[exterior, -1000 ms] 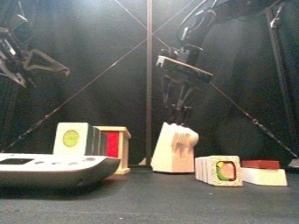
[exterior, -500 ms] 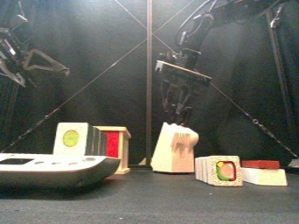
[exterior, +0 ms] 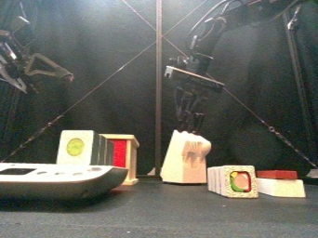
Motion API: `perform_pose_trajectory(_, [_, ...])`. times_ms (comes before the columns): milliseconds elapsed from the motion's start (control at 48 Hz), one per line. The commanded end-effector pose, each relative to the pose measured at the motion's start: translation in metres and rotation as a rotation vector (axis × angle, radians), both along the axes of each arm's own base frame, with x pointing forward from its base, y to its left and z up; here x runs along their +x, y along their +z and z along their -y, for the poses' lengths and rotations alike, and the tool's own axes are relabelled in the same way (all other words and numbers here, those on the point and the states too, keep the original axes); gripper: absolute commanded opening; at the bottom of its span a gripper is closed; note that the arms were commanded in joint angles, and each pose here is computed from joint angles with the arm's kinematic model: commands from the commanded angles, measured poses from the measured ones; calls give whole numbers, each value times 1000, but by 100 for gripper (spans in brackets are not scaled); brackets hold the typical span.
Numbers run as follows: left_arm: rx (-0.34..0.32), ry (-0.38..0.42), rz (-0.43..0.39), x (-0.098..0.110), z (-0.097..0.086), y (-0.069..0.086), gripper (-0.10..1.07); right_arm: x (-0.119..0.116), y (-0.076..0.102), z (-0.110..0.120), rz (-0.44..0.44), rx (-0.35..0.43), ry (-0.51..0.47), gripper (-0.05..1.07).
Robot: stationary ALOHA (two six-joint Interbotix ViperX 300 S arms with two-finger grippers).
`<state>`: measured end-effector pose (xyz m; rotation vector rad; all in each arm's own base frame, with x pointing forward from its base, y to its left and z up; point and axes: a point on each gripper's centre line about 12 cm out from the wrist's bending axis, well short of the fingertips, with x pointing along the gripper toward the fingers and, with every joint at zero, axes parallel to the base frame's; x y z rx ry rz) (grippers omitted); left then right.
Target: Grab cleaver
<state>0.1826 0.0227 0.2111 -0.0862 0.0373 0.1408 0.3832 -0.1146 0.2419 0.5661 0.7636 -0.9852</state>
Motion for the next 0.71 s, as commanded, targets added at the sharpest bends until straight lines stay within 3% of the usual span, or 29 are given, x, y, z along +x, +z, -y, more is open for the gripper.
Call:
perform_pose_trajectory(0, [2, 3, 14, 2, -1, 5, -2, -2, 9, 4, 29, -3, -11, 57])
perform_pose_trajectory(688, [-1, 4, 14, 2, -1, 5, -2, -2, 9, 4, 30, 3, -19, 55])
